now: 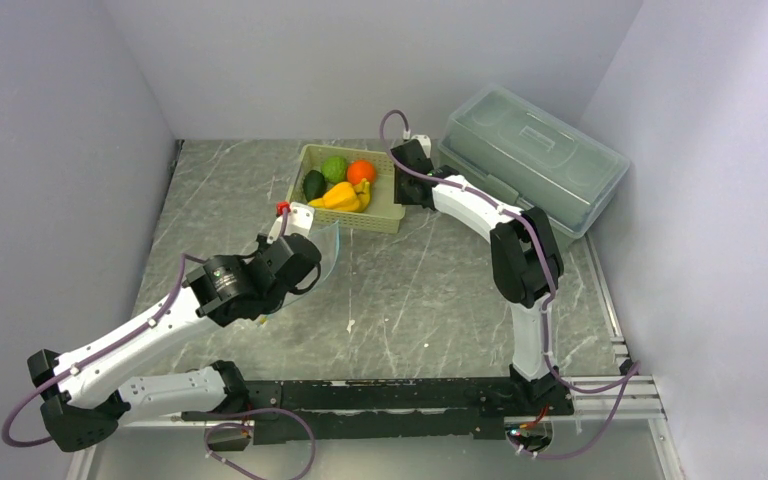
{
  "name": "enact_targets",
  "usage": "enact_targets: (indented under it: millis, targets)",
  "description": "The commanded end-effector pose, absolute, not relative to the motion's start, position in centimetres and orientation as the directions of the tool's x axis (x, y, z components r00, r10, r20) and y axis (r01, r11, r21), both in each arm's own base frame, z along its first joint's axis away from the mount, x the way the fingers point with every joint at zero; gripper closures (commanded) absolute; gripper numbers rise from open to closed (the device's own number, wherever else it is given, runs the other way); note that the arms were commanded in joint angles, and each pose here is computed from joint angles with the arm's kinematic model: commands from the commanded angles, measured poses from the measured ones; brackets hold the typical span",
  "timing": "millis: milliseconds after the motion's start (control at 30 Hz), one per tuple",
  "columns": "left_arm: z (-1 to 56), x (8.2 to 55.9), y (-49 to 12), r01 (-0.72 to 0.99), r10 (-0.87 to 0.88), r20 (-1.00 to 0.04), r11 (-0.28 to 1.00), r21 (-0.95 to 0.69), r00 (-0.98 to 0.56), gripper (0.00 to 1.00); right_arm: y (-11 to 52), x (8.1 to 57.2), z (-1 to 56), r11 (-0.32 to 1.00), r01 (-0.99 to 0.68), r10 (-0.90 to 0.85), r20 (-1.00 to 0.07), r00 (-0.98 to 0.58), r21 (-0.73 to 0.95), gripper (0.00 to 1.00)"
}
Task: Place the food in the zip-top bag and seal the zipper
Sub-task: Move the bin to the center of the board.
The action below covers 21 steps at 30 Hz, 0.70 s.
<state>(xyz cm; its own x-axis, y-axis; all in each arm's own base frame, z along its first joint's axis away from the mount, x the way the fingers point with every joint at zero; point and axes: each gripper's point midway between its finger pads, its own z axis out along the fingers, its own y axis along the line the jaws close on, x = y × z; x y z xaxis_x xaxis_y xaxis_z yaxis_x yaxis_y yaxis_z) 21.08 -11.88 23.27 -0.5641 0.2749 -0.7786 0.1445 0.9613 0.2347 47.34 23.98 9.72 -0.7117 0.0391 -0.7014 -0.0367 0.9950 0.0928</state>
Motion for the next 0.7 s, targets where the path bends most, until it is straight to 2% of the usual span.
enact_targets:
  millis: [0, 500, 600, 667]
  targets:
    - [23.6, 21.3, -11.5, 0.112, 0.256, -0.790, 0.966, 0.234, -0.557, 1.00, 24.1, 48.2, 11.1, 0.994, -0.047, 0.037, -0.726, -0.687, 0.096, 0.67]
    - [23.6, 21.3, -11.1, 0.090, 0.256, -0.788, 0.964, 0.249, -0.560, 1.00, 24.4, 47.9, 9.7, 0.994, -0.066, 0.011, -0.686, -0.727, 0.085, 0.71]
    - [23.7, 21.3, -10.9, 0.083, 0.252, -0.792, 0.965, 0.249, -0.557, 1.00, 24.1, 47.8, 10.1, 0.995, -0.063, 0.006, -0.696, -0.718, 0.074, 0.80]
    - [23.8, 21.3, -10.5, 0.064, 0.249, -0.794, 0.964, 0.258, -0.555, 1.00, 23.8, 47.8, 10.1, 0.997, -0.060, -0.004, -0.697, -0.717, 0.057, 0.94]
